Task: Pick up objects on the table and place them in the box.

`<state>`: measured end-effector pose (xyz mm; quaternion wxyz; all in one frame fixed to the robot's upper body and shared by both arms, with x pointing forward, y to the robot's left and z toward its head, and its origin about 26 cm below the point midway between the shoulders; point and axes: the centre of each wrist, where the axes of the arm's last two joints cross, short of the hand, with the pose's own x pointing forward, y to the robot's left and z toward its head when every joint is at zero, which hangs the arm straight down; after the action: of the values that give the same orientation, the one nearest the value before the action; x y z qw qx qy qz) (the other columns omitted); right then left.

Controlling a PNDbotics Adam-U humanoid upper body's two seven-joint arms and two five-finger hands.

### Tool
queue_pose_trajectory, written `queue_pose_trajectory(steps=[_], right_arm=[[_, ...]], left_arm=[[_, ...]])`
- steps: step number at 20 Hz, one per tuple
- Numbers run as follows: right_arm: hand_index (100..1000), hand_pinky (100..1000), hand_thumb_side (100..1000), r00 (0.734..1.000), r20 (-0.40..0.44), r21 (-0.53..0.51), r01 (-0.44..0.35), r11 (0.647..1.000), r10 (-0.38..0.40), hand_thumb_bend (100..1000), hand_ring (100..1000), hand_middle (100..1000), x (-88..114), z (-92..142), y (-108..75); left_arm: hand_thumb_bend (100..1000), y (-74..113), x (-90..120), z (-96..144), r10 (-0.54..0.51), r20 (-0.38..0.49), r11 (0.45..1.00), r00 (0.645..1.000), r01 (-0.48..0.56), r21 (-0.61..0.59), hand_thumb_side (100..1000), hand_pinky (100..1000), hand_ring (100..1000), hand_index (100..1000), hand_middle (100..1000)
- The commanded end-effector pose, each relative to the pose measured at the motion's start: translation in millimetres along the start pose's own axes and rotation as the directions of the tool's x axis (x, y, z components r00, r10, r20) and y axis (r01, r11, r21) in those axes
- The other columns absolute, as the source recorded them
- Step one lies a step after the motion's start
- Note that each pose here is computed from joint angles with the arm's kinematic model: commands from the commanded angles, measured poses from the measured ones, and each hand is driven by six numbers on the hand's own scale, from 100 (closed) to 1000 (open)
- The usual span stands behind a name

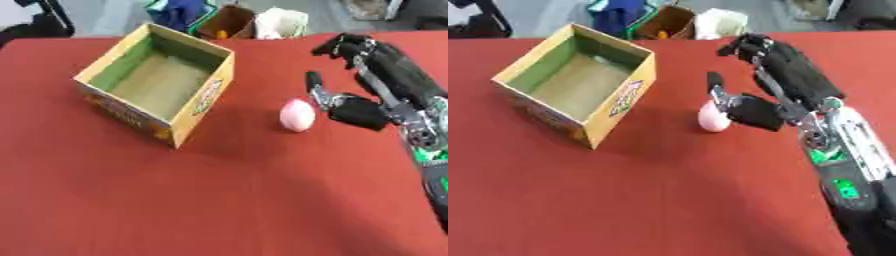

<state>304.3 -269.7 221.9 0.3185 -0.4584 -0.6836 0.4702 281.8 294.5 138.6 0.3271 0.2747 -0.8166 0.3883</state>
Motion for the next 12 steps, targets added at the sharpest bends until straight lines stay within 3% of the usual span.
queue_pose_trajectory(steps=[1, 6, 12], right_arm=[[875, 609, 878, 0.998, 0.002, 0.008, -0.061, 0.998, 0.061, 303, 759, 791, -0.8, 1.0, -10.6], [887, 623, 779, 0.998, 0.018, 0.056, -0.059, 0.997, 0.059, 459, 771, 805, -2.9, 1.9, -12.2], [907, 631, 676, 0.999, 0.035, 0.164, -0.033, 0.986, 0.027, 545, 779, 812, -4.3, 1.7, -14.8]], left_arm=[[100, -2.2, 4.0, -3.0, 0.011, 0.016, 1.0, 1.0, -0.011, -0.009, 481, 198, 253, 341, 241], [100, -2.4, 3.8, -2.7, 0.013, 0.013, 1.0, 1.0, -0.013, -0.011, 481, 198, 253, 340, 240], [100, -2.7, 3.1, -1.6, 0.017, 0.006, 1.0, 1.0, -0.017, -0.014, 481, 199, 252, 339, 238]])
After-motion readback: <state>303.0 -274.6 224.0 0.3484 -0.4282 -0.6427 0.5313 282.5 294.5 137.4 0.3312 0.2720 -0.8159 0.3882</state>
